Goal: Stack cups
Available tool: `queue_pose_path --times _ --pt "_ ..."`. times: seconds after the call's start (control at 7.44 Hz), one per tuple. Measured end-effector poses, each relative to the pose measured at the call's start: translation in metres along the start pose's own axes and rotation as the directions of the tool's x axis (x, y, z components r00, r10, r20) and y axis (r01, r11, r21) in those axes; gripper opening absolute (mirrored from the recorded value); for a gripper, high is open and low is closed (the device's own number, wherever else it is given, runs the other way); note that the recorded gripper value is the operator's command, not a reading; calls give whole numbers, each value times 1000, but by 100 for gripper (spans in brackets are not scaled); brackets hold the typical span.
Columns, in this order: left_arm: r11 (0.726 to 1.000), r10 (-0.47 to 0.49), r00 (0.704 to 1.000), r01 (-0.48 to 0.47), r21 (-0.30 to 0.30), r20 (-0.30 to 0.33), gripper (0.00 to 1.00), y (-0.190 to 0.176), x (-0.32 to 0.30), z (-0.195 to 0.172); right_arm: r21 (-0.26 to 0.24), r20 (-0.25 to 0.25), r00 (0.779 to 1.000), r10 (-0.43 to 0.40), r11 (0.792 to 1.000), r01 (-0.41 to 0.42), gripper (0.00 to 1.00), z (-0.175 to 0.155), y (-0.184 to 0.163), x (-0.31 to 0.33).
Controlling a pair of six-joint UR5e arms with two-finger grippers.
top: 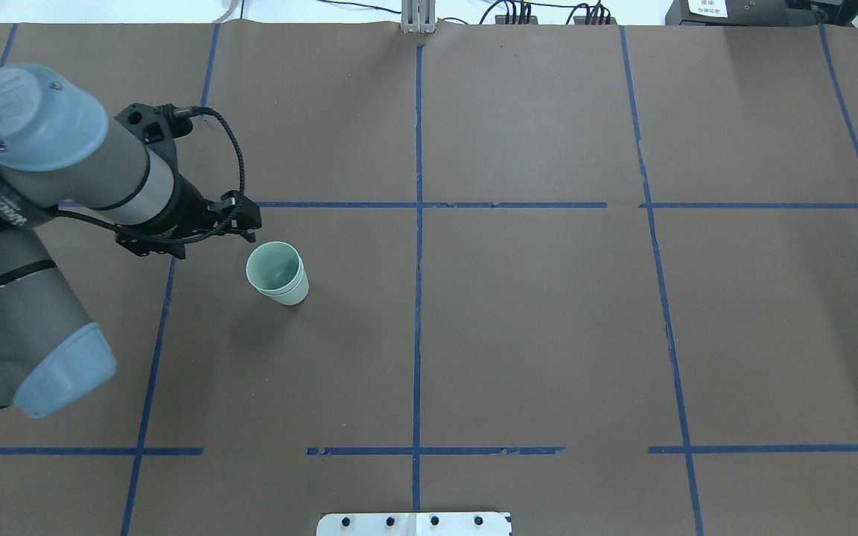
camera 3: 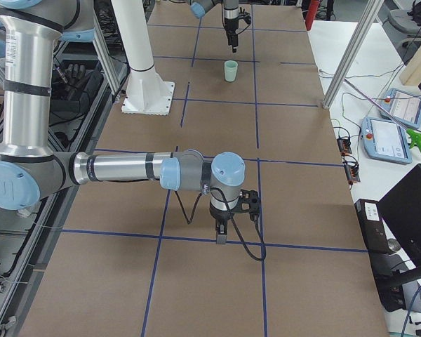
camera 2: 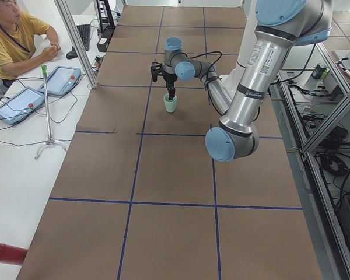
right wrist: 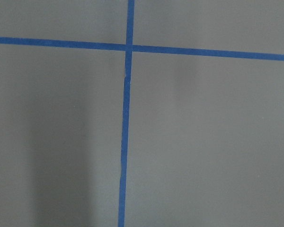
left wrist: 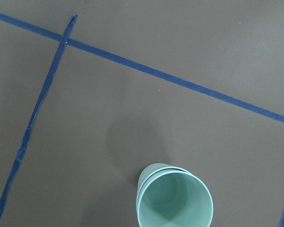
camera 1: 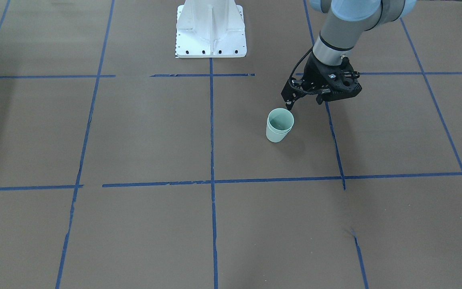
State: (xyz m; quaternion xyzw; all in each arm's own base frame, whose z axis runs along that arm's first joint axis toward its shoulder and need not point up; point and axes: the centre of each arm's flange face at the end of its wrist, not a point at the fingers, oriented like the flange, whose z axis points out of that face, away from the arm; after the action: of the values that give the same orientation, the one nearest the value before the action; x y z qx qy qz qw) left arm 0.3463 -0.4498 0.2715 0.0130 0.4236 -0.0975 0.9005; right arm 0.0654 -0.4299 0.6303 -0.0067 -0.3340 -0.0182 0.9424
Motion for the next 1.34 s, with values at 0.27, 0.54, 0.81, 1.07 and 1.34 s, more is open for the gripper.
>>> queue_pose_path --times 0.27,0.54,0.81,1.07,1.34 --pt "980 197 979 -196 -25 47 100 -45 -105 -16 1 0 1000 1 1000 -1 100 0 0 0" --pt "928 371 922 -365 -69 114 100 -80 -244 -37 0 0 1000 0 1000 0 100 0 0 0" --pt "923 372 920 -354 -149 122 100 -91 -397 -40 0 0 1000 0 1000 0 100 0 0 0" --pt "903 407 907 -380 -201 112 100 -93 -509 -37 0 0 1000 0 1000 0 100 0 0 0" --pt "911 385 917 -358 -207 109 100 -82 -558 -44 0 0 1000 0 1000 0 100 0 0 0"
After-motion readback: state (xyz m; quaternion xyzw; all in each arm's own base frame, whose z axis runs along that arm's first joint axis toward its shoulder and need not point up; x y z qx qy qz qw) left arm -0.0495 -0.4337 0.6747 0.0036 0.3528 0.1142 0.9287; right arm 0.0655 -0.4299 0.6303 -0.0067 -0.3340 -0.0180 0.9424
